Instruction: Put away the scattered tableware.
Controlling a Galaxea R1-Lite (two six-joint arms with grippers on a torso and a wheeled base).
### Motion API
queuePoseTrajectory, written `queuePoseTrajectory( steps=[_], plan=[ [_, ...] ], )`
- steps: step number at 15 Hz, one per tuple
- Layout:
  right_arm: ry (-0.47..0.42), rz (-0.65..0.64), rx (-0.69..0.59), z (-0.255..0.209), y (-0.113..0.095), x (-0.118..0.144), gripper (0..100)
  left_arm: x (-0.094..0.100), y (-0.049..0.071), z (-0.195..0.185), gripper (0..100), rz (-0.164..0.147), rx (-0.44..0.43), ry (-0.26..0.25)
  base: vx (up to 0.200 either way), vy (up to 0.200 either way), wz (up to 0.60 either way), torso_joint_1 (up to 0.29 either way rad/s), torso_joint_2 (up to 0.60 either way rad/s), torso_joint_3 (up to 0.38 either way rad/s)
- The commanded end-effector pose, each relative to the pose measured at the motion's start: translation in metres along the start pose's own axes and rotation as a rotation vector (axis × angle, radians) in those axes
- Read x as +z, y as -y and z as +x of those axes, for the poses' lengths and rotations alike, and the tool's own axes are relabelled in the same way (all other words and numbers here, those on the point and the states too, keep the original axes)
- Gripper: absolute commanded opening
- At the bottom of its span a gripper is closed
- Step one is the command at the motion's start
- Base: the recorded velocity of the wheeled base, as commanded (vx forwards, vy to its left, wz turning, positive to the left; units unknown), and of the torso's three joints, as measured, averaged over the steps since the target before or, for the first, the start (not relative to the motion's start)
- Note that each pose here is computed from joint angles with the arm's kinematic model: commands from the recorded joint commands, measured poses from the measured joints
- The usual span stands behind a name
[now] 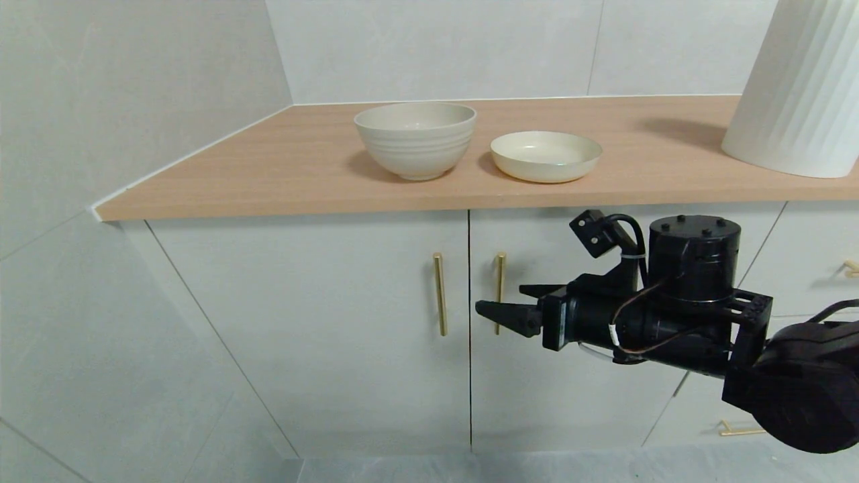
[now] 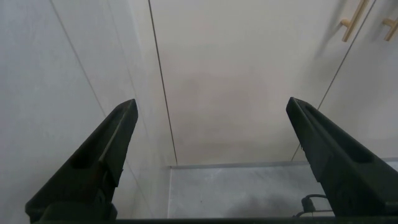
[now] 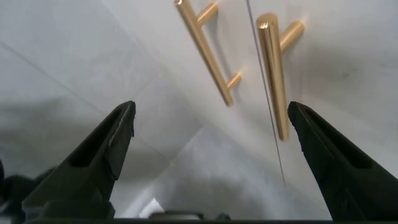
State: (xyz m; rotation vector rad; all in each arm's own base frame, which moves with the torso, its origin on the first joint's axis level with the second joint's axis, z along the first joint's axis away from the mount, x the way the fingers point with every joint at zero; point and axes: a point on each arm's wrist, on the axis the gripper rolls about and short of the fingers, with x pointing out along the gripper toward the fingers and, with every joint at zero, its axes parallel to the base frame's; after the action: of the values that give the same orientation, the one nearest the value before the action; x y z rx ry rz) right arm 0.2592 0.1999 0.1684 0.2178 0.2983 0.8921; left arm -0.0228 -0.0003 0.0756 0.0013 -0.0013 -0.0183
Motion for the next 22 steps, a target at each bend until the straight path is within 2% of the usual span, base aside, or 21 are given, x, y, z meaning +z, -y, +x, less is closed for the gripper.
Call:
queuePoseTrajectory(
  steps=[1, 5, 12, 14, 21, 22],
  plan=[
    [-0.023, 0.016, -0.009, 0.014, 0.008, -0.013, 100, 0.0, 0.0, 0.0, 100, 0.0, 0.0, 0.0, 0.0, 0.0, 0.0, 0.0, 0.0, 0.0],
    [0.03, 0.076, -0.004, 0.027, 0.013, -0.015, 100, 0.0, 0.0, 0.0, 100, 0.0, 0.0, 0.0, 0.0, 0.0, 0.0, 0.0, 0.0, 0.0],
    [0.035, 0.118, -0.018, 0.038, 0.018, -0.02, 100, 0.0, 0.0, 0.0, 100, 0.0, 0.0, 0.0, 0.0, 0.0, 0.0, 0.0, 0.0, 0.0],
    [0.06, 0.109, -0.015, 0.042, 0.019, -0.022, 100, 0.0, 0.0, 0.0, 100, 0.0, 0.0, 0.0, 0.0, 0.0, 0.0, 0.0, 0.0, 0.0],
    [0.071, 0.157, 0.016, 0.035, 0.012, -0.018, 100, 0.0, 0.0, 0.0, 100, 0.0, 0.0, 0.0, 0.0, 0.0, 0.0, 0.0, 0.0, 0.0],
    [0.044, 0.156, 0.071, 0.028, 0.002, -0.02, 100, 0.0, 0.0, 0.0, 100, 0.0, 0.0, 0.0, 0.0, 0.0, 0.0, 0.0, 0.0, 0.0]
  ],
)
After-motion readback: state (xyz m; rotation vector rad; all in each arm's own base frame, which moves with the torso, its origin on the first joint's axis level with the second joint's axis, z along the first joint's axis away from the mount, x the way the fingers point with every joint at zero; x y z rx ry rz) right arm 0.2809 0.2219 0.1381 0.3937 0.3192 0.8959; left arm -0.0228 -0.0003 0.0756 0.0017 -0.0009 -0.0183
